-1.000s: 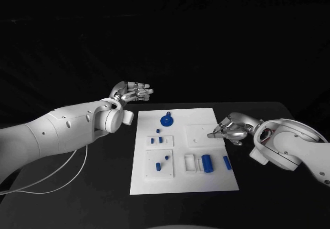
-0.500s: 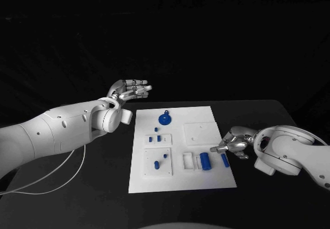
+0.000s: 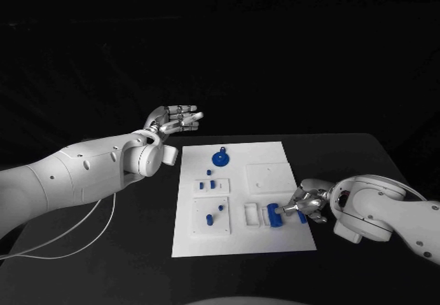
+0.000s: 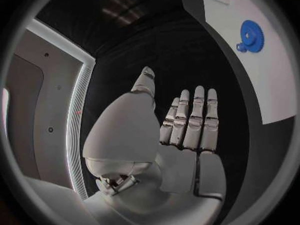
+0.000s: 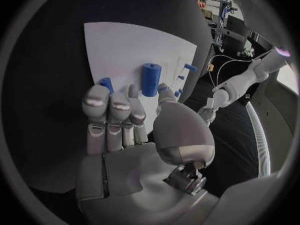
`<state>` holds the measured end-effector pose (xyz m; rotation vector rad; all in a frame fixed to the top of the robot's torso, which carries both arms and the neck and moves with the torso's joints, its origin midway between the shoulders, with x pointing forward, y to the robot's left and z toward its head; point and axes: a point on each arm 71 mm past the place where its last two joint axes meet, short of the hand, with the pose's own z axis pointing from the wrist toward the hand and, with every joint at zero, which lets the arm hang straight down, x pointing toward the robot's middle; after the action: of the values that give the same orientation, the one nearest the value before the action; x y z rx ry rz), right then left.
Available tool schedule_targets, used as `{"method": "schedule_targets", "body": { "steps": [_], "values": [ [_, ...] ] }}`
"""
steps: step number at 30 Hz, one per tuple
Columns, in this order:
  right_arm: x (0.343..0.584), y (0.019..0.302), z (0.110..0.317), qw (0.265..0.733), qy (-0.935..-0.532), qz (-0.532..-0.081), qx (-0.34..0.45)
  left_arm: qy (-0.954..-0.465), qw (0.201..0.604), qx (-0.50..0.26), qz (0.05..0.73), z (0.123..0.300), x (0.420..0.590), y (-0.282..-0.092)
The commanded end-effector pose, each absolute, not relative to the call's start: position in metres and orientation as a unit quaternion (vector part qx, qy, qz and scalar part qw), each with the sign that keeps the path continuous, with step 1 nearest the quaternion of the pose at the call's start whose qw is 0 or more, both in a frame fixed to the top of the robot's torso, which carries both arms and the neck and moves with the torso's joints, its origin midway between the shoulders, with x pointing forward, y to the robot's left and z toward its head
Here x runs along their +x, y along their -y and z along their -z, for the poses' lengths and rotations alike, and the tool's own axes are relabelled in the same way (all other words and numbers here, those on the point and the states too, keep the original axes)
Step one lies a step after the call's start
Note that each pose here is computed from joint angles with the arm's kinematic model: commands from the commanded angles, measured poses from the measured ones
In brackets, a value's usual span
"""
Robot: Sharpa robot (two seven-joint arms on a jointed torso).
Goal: Assemble the parts on the task board
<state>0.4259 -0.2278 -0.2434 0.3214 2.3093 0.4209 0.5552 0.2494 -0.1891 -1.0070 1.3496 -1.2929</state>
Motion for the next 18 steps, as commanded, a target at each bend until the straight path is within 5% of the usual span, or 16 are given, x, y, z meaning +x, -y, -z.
{"method": "schedule_targets", "body": {
  "steps": [1,18],
  "values": [
    [0.424,0.224,0.246,0.37,-0.908,-0.156,0.12,-0.548,0.486,-0.414,0.541,0.188,0.555,-0.247],
    [0.418,0.21,0.26,0.355,-0.916,-0.153,0.102,-0.551,0.484,-0.413,0.539,0.188,0.556,-0.246]
  ]
}}
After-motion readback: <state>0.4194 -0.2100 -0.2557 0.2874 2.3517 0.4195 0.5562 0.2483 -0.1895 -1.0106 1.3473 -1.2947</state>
